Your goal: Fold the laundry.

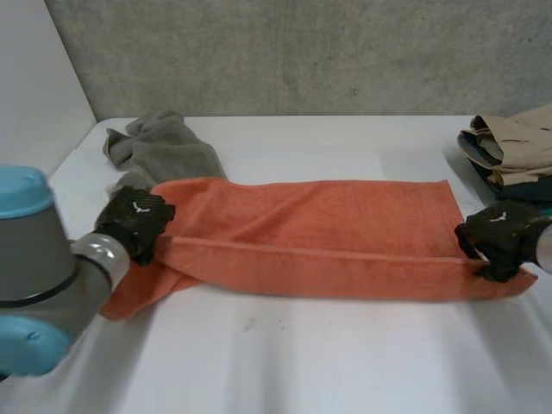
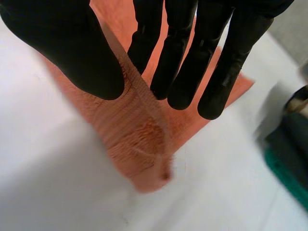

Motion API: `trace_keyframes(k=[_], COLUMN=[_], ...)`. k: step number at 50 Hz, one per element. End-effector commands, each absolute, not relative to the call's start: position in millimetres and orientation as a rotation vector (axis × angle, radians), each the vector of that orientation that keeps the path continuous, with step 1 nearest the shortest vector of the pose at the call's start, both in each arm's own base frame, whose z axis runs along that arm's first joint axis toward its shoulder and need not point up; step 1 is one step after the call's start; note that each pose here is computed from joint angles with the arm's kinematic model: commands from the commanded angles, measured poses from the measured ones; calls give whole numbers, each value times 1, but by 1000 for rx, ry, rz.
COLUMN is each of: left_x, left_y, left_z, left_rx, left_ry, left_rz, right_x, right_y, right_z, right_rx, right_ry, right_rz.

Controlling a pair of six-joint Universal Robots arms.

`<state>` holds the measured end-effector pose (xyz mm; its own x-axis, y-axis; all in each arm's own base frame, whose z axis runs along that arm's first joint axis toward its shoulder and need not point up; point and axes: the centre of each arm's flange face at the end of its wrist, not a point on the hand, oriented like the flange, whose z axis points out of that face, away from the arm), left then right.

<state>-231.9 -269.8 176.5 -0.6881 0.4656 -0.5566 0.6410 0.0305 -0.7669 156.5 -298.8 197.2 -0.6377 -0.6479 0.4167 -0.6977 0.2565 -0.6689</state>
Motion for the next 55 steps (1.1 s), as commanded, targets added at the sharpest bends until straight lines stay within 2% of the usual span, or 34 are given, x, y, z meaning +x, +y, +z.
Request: trace_keyframes(k=[1,11,21,25,29,31,33,35,36,37,39,40,41,44,45,46,49,55], left_x=[-242,-250,-248,-248,-249,-253,-258,-265,-268,-273,-278,-279,-280,-275,-270,-267,-261,-258], left_y=[-306,-305,-307,-306,-313,-323,-334,-359,-366,-378,-388,-392,-395,-386,-378,-374,-368,-370], left_z=[160,161,160,154,146,153,164,195,209,236,266,280,312,365,392,401,403,357], left_rx=[1106,1121,1117,1129,1131,1121,1103,1040,1007,940,848,801,704,538,449,414,397,527], left_ry=[2112,2099,2102,2114,2119,2078,2019,1858,1797,1663,1511,1433,1260,993,858,809,821,1045], left_rz=[-1737,-1758,-1743,-1727,-1723,-1768,-1825,-1971,-2030,-2150,-2280,-2340,-2453,-2602,-2674,-2704,-2744,-2683], right_x=[169,168,168,168,167,170,181,192,203,208,217,221,221,219,219,219,217,215], right_y=[-320,-313,-307,-314,-345,-357,-375,-389,-400,-405,-414,-417,-417,-407,-404,-402,-396,-397], right_z=[174,176,174,170,175,181,199,218,242,256,287,321,339,393,400,405,416,396], right_rx=[1256,1223,1275,1298,1234,1212,1183,1154,1105,1074,989,895,846,665,641,627,597,625], right_ry=[-2531,-2629,-2648,-2592,-2438,-2364,-2203,-2063,-1909,-1825,-1635,-1439,-1339,-1042,-1003,-982,-976,-1107], right_rz=[1293,1218,1125,1119,1264,1354,1531,1681,1845,1933,2110,2264,2337,2544,2579,2604,2658,2639])
